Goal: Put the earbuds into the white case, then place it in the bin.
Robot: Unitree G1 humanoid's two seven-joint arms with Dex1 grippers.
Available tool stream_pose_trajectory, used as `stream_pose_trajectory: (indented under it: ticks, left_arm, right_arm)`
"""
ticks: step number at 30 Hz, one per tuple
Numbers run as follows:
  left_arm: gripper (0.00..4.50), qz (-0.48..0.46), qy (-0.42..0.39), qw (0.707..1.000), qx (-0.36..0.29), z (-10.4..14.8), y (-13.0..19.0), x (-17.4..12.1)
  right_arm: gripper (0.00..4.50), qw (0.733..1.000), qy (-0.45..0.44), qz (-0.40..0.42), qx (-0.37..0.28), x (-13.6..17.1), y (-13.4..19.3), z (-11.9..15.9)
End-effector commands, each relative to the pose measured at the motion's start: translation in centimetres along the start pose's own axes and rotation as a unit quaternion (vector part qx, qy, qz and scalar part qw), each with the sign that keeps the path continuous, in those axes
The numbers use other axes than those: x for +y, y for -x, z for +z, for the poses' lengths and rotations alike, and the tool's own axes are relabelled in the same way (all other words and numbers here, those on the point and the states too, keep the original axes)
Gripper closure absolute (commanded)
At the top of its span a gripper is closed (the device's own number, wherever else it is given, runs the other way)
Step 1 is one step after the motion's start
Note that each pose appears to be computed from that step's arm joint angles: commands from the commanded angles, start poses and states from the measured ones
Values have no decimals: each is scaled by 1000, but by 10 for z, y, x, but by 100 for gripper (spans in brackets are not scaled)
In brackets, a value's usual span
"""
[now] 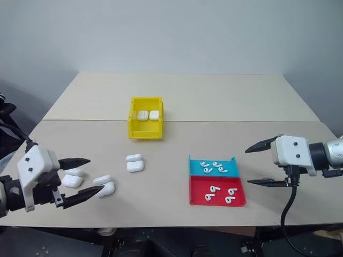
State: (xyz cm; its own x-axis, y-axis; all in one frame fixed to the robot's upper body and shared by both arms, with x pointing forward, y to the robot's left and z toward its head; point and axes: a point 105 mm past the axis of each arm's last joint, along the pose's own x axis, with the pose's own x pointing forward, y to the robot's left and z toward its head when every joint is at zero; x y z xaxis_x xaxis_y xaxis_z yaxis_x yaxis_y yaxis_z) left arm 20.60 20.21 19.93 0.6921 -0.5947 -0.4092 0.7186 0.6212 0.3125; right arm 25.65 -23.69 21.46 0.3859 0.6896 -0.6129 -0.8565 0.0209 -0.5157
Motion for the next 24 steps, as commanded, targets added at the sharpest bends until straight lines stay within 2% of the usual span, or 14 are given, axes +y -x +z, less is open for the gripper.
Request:
stream_pose_trajectory:
  ticks: [1, 5, 9, 11, 15, 18, 21, 24]
  left_arm:
    - [0, -4, -6, 1000, 0, 5, 5, -3]
    - [0, 44, 2, 999, -11, 7, 6, 7]
    - [0, 81, -21, 996, 10, 4, 8, 11]
    - [0, 117, -8, 993, 24, 2, 11, 16]
    - [0, 186, 0, 978, 93, -3, 16, 28]
    - [0, 202, 41, 964, 170, -15, 23, 36]
    - [0, 212, 103, 940, 248, -37, 35, 49]
    - [0, 226, 145, 920, 285, -48, 43, 64]
  right_arm:
    - [4, 1000, 20, -8, 4, -6, 4, 6]
    - [4, 1000, 20, -7, 1, -8, 0, 7]
    - [4, 1000, 24, -5, -4, -9, -3, 7]
    - [4, 1000, 23, -4, -4, -10, -6, 5]
    - [4, 1000, 28, -1, -1, -17, -12, 4]
    - [4, 1000, 23, 4, -11, -20, -15, 8]
    - [4, 1000, 14, 23, -7, -14, -19, 4]
    - [4, 1000, 6, 31, -1, -10, -24, 1]
